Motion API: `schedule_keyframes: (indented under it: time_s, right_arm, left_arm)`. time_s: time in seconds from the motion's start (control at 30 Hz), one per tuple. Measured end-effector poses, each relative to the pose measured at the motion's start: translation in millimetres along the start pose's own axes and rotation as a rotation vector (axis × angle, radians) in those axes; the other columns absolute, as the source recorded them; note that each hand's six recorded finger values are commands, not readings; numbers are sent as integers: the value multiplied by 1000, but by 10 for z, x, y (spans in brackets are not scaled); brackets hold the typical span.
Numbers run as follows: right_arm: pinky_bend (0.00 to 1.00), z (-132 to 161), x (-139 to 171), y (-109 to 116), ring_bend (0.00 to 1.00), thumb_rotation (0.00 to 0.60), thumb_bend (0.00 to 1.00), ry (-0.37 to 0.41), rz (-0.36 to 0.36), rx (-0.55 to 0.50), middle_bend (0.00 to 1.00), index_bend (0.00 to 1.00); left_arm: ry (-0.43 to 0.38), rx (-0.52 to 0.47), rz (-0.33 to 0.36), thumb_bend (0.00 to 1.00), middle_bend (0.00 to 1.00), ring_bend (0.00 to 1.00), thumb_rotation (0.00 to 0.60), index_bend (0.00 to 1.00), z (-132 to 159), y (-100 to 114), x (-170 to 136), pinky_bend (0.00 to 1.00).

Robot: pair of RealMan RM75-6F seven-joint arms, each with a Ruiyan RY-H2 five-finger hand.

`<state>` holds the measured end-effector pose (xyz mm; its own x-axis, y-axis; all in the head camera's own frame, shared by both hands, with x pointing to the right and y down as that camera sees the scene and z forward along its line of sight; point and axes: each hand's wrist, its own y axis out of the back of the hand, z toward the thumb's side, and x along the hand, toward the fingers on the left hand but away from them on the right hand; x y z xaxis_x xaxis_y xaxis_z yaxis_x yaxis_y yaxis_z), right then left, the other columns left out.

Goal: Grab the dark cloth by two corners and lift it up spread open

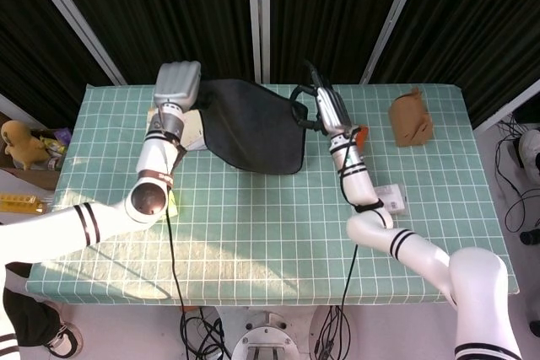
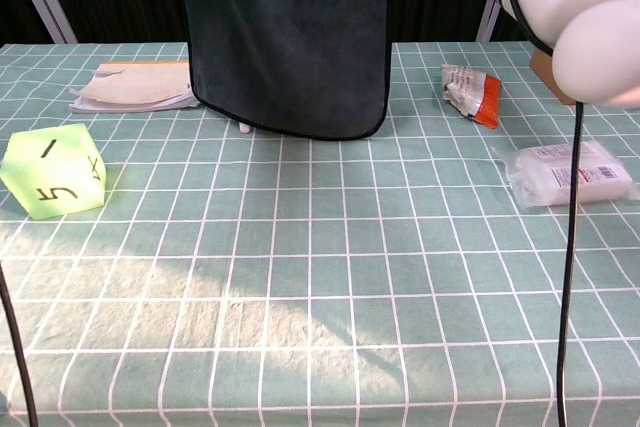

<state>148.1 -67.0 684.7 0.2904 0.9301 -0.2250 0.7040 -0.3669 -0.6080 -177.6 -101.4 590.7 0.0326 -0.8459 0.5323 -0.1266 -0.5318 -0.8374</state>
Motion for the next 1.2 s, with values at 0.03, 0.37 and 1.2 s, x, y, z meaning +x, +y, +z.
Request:
schedule_keyframes:
  time_s: [0.03, 0.37, 1.2]
  right_arm:
    - [0, -3, -87, 26, 0, 600, 500, -13, -6, 11, 18, 892]
    - [0, -198, -702, 88, 0, 600, 32, -262, 82, 113, 0, 0]
    - [0, -176, 771, 529, 0, 600, 132, 24, 71, 336, 0, 0]
  left_arm:
    - [15, -13, -3, 459, 525, 419, 600, 785, 4, 24, 64, 516]
    - [142, -127, -70, 27, 143, 311, 339, 0, -116, 5, 469, 342]
    - [-93, 190, 248, 9, 152, 122, 279, 120, -562, 28, -388, 223]
